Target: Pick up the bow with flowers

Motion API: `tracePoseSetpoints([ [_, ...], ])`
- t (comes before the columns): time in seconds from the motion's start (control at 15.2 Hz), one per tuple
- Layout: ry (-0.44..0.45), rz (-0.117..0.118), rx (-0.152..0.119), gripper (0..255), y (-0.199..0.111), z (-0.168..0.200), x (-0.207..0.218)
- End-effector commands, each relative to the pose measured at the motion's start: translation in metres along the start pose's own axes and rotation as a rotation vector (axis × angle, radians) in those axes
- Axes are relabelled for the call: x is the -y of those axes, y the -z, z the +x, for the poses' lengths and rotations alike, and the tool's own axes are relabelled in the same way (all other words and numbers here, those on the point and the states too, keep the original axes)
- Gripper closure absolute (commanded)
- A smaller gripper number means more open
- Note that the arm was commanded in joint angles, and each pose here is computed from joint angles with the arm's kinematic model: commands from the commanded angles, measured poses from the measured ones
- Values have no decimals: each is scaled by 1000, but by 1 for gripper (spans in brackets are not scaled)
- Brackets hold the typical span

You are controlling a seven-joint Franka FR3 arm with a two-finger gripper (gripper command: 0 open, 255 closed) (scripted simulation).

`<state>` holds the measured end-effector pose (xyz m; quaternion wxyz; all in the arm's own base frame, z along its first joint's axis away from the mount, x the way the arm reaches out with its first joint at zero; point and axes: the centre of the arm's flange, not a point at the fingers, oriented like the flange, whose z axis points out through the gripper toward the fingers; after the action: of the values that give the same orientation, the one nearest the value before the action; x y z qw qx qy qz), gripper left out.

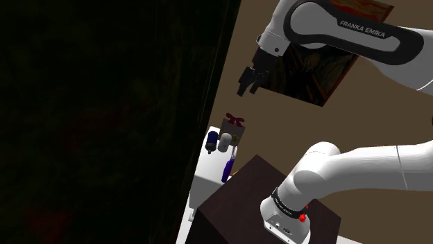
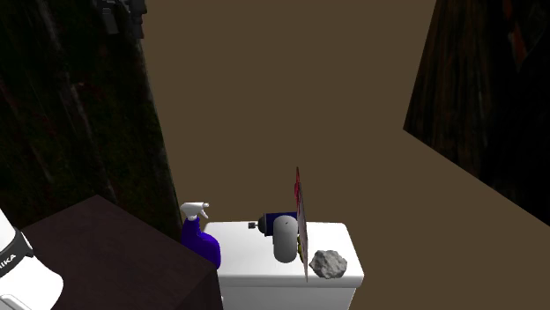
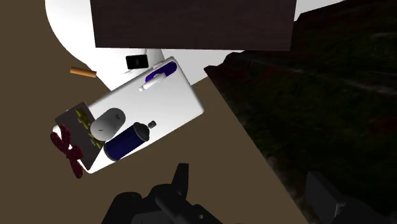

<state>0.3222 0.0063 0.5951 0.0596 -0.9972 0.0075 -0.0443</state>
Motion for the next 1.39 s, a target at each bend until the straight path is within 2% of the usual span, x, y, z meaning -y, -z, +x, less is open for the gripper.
tracePoseSetpoints([
  [0.0,0,0,0,0,0,0,0],
  [1.32,217,-91,53,0,-164,68,-183],
])
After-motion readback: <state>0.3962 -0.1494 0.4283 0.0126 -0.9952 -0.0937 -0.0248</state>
